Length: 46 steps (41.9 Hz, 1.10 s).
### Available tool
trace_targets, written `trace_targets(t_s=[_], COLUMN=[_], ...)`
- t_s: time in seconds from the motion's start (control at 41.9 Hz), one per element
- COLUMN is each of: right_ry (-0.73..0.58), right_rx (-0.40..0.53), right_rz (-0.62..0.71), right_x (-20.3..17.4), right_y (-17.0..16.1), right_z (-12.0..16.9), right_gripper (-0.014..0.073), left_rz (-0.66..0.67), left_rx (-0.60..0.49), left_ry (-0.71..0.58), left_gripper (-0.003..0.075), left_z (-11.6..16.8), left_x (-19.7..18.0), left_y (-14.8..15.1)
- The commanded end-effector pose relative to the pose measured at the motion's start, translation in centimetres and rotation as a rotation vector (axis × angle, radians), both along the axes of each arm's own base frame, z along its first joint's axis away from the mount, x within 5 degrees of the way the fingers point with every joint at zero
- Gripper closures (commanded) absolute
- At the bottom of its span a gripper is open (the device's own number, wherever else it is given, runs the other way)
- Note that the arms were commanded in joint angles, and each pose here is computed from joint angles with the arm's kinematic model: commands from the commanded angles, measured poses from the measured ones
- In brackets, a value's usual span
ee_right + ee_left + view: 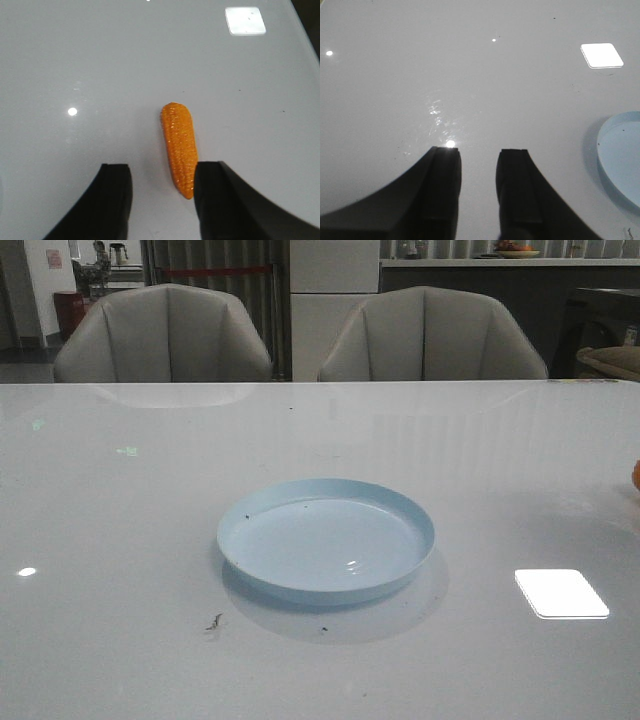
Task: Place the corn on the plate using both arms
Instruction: 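Lower the right gripper over the orange corn and grasp it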
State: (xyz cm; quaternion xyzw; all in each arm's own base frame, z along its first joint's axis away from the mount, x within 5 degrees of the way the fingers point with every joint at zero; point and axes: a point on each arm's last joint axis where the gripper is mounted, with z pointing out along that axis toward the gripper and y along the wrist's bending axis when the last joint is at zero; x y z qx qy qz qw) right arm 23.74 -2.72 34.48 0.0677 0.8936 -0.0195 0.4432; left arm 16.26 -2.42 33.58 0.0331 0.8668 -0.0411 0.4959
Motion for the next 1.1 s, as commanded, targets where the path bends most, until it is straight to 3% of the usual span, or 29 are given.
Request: trace_targets(t_s=[0.0, 0.095, 0.167, 0.334, 0.501, 0.835, 1.074], right_ry=[-0.069, -0.056, 0.027, 0.259, 0.379, 0.481, 0.521], right_rx=[-0.044, -0.054, -0.059, -0.04, -0.033, -0.02, -0.016], right_rz=[-0.024, -0.028, -0.018, -0.008, -0.006, -0.001, 0.001], right_x=[2.4, 5.0, 7.3, 11.7, 14.7, 16.6, 17.2], right_y=[-1.2, -1.7, -2.1, -2.8, -3.3, -3.6, -3.6], right_z=[3.0, 3.7, 2.9, -1.1, -5.0, -9.5, -11.5], right_gripper=[0.0196, 0.0196, 0.0196, 0.0196, 0.0196, 0.0191, 0.0127], left_rz=[0.0, 0.0, 0.0, 0.0, 0.0, 0.001, 0.001], left_rx=[-0.036, -0.036, -0.036, -0.035, -0.035, -0.033, -0.033], left_ry=[-0.115, -0.115, -0.115, -0.113, -0.111, -0.099, -0.098], left_gripper=[0.0441, 0.0441, 0.0441, 0.0441, 0.0441, 0.0441, 0.0441], left_z=[1.8, 1.8, 1.8, 1.8, 1.8, 1.7, 1.7], left_x=[0.2, 0.2, 0.2, 0.2, 0.2, 0.1, 0.1], left_y=[-0.1, -0.1, -0.1, -0.1, -0.1, -0.1, -0.1])
